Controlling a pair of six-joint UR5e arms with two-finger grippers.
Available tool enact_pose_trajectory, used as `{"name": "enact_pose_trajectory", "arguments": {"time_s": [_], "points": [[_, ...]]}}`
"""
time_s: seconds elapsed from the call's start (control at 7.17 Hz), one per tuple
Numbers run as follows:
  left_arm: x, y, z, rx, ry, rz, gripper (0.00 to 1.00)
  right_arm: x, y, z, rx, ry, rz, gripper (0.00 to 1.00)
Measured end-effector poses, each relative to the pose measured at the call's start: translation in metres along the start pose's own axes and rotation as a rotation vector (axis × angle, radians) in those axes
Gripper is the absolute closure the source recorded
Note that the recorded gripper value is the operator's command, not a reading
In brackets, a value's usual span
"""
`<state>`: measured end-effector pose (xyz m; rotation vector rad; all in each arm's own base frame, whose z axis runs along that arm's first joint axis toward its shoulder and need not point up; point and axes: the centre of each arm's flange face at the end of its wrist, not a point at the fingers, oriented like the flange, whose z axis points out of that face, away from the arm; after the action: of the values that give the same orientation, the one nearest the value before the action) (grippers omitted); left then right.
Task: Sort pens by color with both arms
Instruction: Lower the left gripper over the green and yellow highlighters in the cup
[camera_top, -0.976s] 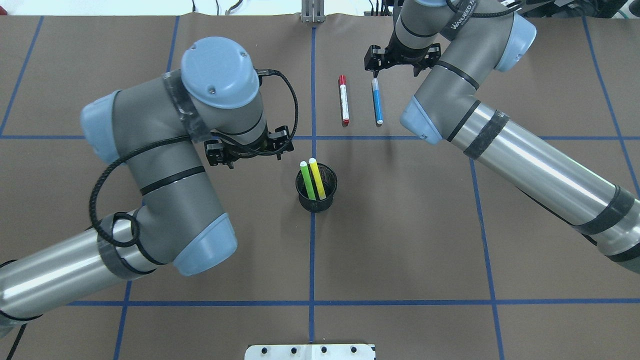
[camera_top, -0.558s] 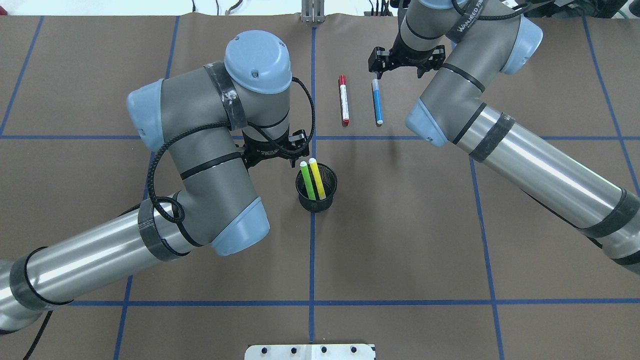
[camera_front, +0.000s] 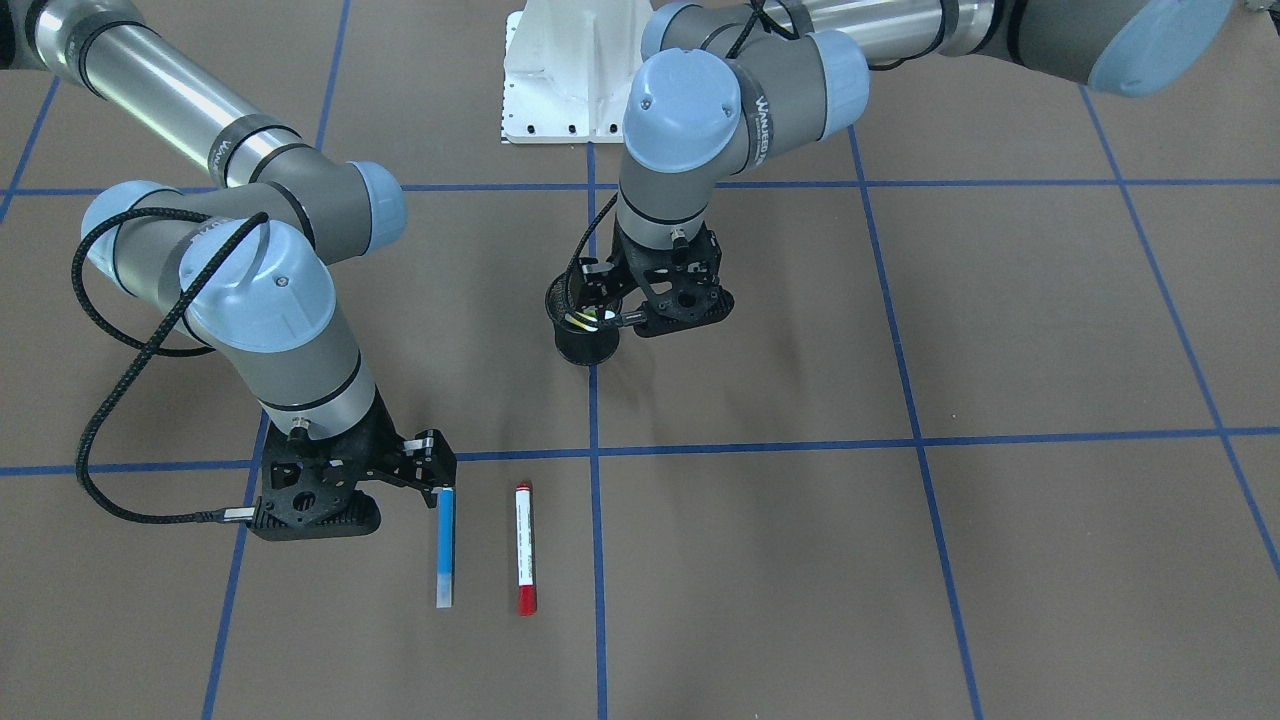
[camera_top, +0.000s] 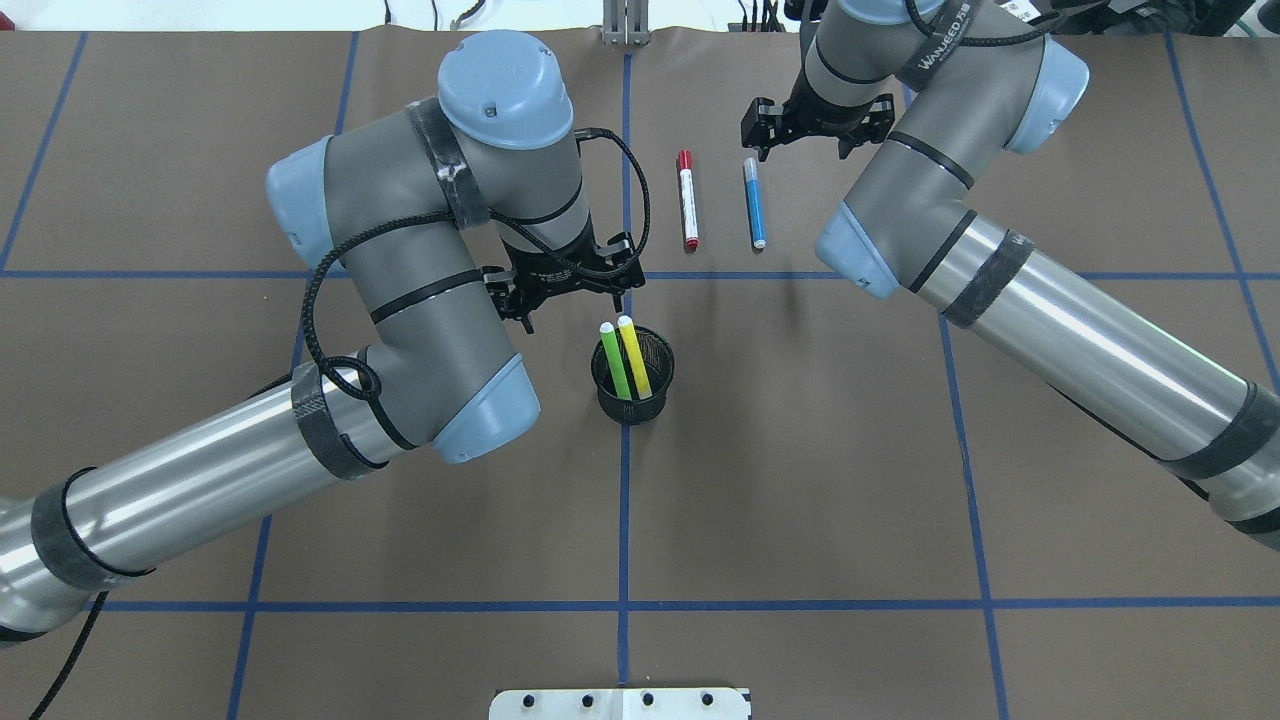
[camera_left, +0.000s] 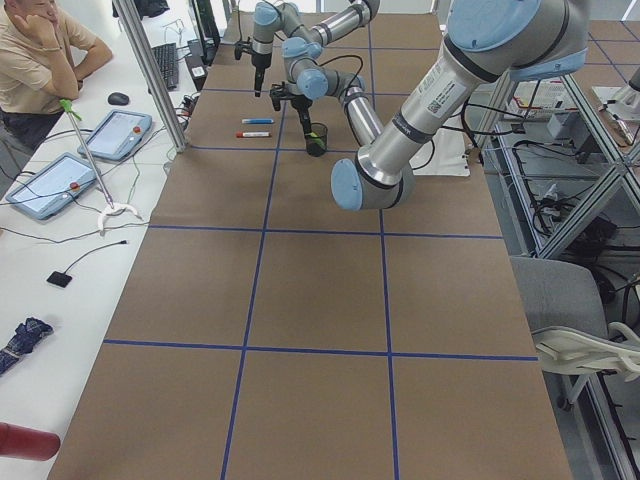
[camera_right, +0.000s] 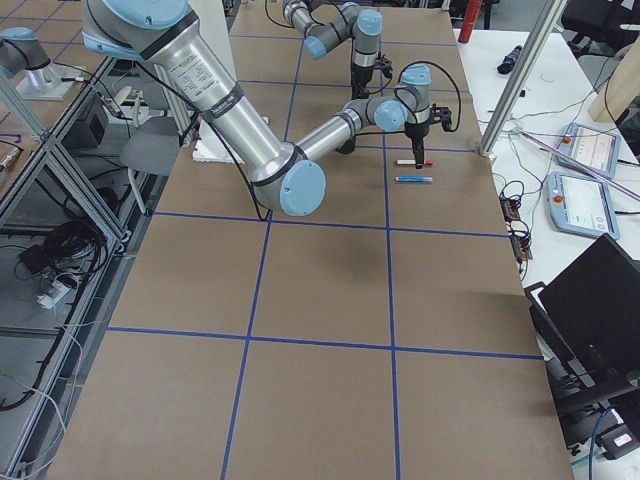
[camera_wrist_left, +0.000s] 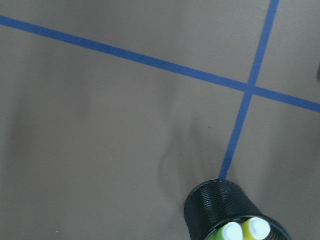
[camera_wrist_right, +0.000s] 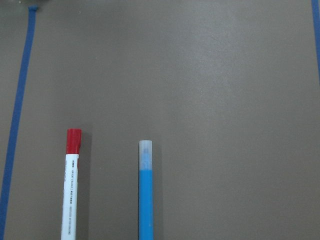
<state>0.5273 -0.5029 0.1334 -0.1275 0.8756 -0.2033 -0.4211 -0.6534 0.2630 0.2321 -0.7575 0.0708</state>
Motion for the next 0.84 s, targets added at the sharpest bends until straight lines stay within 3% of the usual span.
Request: {"name": "enact_pose_trajectory", "arguments": {"time_s": [0.28, 0.56, 0.84], "points": [[0.0029, -0.0002, 0.0025, 0.007, 0.024, 0.018, 0.44, -0.0008, 0.0008, 0.0006, 0.0, -0.001, -0.002, 0.01], [0.0052, 0.0012, 0.0001, 0.011, 0.035, 0.03, 0.54, -0.0018, 0.001, 0.0004, 0.002, -0.001, -0.003, 0.01], [0.0067, 0.0015, -0.0008, 0.012, 0.042, 0.037, 0.55, -0.0017, 0.001, 0.0008, 0.002, 0.0, -0.003, 0.01]]}}
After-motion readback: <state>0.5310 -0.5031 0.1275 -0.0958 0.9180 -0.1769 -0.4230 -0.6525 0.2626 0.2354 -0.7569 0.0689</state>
